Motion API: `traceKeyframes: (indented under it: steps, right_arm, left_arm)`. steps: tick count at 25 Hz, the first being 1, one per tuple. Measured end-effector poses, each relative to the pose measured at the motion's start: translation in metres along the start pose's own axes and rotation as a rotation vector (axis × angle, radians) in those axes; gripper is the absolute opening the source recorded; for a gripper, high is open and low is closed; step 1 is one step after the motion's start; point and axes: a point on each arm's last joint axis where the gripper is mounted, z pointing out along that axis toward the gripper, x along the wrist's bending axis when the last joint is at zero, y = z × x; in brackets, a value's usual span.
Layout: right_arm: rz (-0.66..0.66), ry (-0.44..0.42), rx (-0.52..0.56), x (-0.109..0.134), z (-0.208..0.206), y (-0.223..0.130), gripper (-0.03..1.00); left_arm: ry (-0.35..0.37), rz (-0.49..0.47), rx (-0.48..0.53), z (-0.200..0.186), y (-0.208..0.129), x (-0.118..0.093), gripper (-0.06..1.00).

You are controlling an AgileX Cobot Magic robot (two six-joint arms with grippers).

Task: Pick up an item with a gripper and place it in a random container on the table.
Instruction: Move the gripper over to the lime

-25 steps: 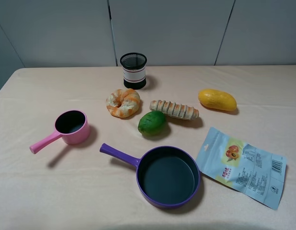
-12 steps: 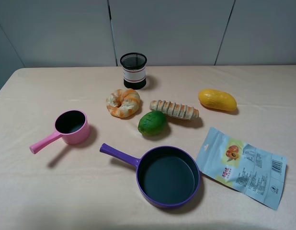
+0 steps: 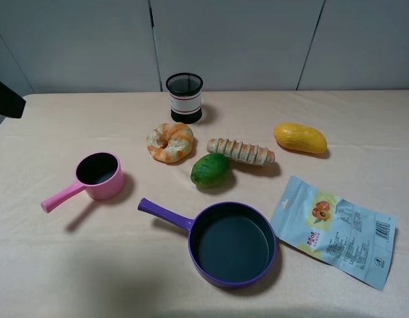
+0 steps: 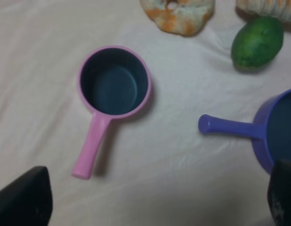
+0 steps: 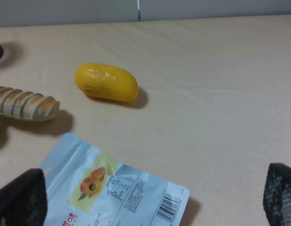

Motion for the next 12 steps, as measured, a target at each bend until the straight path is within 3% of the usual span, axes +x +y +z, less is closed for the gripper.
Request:
traceKeyframes:
  steps: [4,12]
  right_arm:
    - [0.0,0.0,0.0,0.0,0.0,0.0,0.69]
    - [0.0,0.0,0.0,0.0,0.0,0.0,0.69]
  left_arm:
    - [-0.03,0.04,0.016,0.011,0.007,0.001,0.92]
    - [-0.034,0.212,0.061,0.034,0.036,-0.019,0.92]
